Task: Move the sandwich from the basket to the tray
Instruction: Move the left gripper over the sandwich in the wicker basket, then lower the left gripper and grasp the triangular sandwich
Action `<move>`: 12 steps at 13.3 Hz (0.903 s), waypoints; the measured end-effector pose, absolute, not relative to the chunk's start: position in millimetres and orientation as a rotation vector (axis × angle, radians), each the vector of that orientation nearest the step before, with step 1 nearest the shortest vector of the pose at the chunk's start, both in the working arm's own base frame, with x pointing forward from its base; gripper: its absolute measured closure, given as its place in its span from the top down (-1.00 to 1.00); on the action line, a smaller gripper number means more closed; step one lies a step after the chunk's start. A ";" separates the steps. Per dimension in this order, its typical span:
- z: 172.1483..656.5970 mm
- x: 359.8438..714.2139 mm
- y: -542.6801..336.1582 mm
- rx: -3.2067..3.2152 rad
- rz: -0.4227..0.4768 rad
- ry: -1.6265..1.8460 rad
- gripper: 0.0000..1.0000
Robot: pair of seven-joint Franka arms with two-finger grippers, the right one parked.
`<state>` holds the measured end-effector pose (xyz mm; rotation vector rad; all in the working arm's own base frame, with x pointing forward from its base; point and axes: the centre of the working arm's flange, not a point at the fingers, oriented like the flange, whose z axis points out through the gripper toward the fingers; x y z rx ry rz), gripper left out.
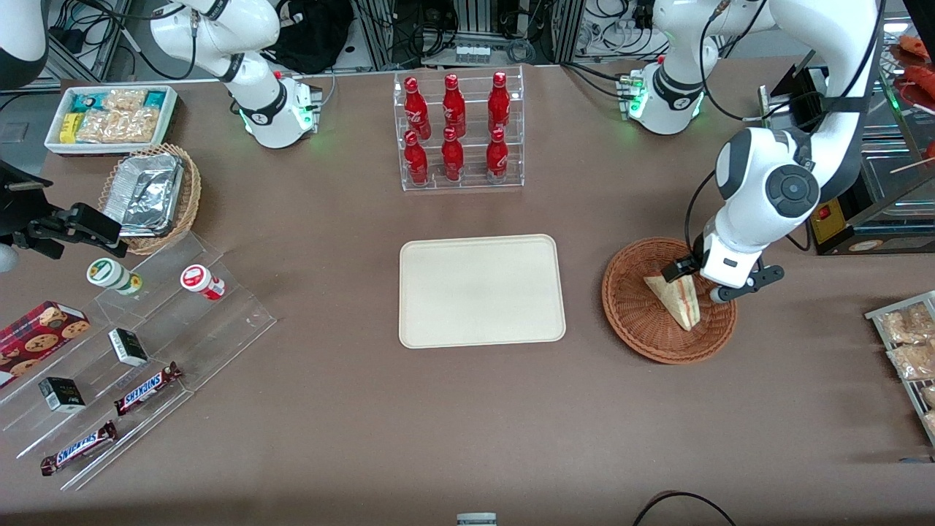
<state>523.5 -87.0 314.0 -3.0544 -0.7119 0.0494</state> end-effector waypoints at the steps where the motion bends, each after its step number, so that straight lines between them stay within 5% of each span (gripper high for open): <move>1: 307.4 522.9 -87.0 -3.040 0.036 -0.790 1.00; 9: 257.1 523.2 -85.3 -2.998 0.061 -0.958 0.94; 12: 251.9 523.4 -85.4 -2.996 0.067 -0.964 0.26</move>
